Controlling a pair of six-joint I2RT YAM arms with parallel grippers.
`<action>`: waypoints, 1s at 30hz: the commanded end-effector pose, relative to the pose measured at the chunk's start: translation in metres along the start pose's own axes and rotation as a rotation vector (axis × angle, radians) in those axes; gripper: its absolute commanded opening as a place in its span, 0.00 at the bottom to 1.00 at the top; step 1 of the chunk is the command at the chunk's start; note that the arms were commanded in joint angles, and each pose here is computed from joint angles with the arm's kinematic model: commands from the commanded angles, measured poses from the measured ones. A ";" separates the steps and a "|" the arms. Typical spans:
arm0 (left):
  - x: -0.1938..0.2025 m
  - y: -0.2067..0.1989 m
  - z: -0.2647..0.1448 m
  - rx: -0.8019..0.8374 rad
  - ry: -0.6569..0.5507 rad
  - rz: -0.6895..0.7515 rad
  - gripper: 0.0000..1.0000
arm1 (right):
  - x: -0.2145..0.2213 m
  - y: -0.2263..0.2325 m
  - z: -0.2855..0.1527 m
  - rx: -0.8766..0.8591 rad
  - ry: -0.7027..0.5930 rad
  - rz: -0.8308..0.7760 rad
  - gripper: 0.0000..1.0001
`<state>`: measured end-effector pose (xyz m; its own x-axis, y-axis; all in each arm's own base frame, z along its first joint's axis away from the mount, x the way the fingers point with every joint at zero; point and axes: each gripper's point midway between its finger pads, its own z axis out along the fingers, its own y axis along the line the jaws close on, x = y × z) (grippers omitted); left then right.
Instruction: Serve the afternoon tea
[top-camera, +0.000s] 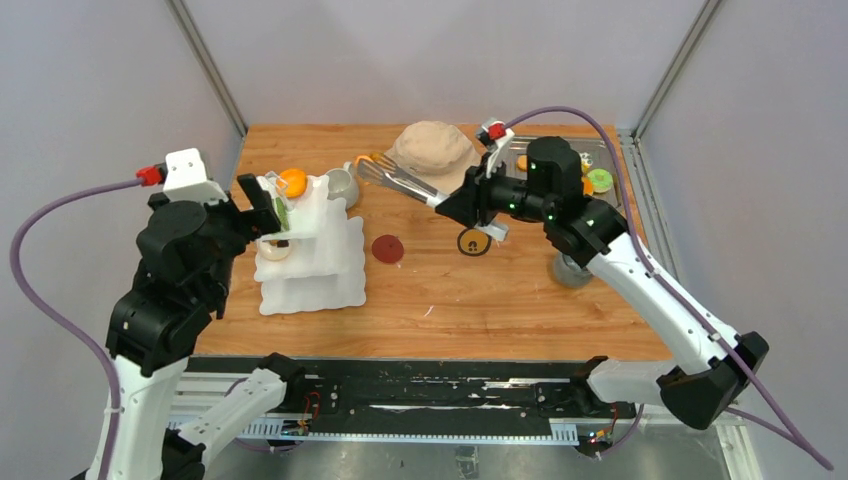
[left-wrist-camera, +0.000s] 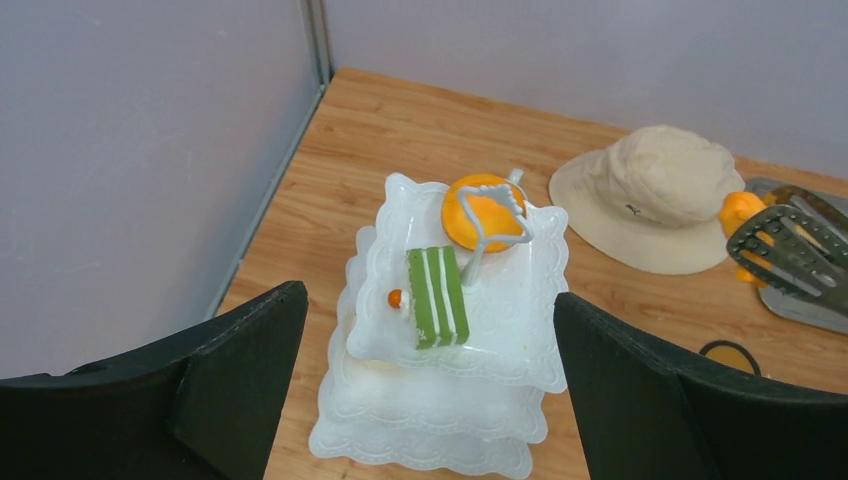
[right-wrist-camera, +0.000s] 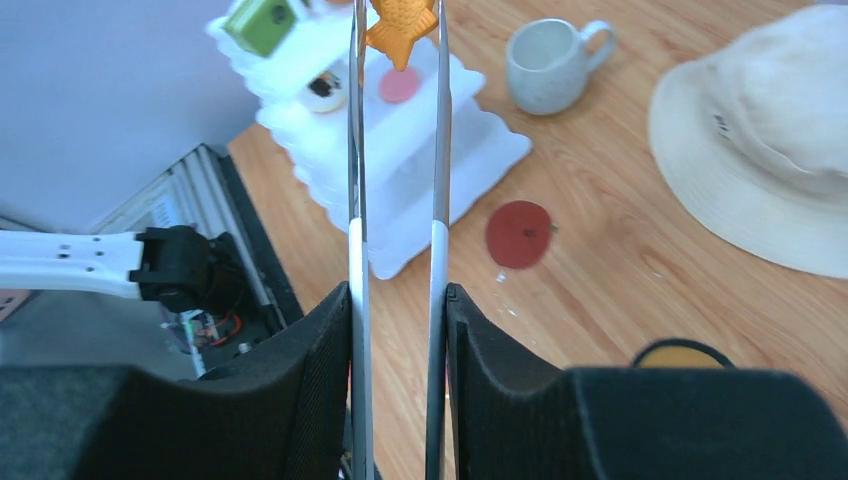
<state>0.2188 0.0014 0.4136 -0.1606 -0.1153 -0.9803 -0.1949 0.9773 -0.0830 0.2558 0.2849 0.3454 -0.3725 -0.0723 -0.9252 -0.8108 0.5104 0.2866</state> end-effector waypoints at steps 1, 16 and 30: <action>-0.013 0.015 -0.012 -0.048 -0.090 -0.104 0.98 | -0.036 0.044 0.016 -0.102 -0.088 0.013 0.01; -0.009 0.017 -0.016 -0.038 -0.093 -0.105 0.98 | -0.009 0.105 0.075 -0.256 0.027 -0.023 0.01; 0.000 0.013 -0.009 -0.031 -0.070 -0.082 0.98 | 0.000 0.095 0.102 -0.232 0.056 -0.028 0.30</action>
<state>0.2041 0.0143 0.4110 -0.0929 -0.1722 -0.9807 -0.2383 0.9602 -0.1460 0.2241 0.4140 0.3120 -0.4455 -0.2051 -0.8715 -0.8692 0.3325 0.3661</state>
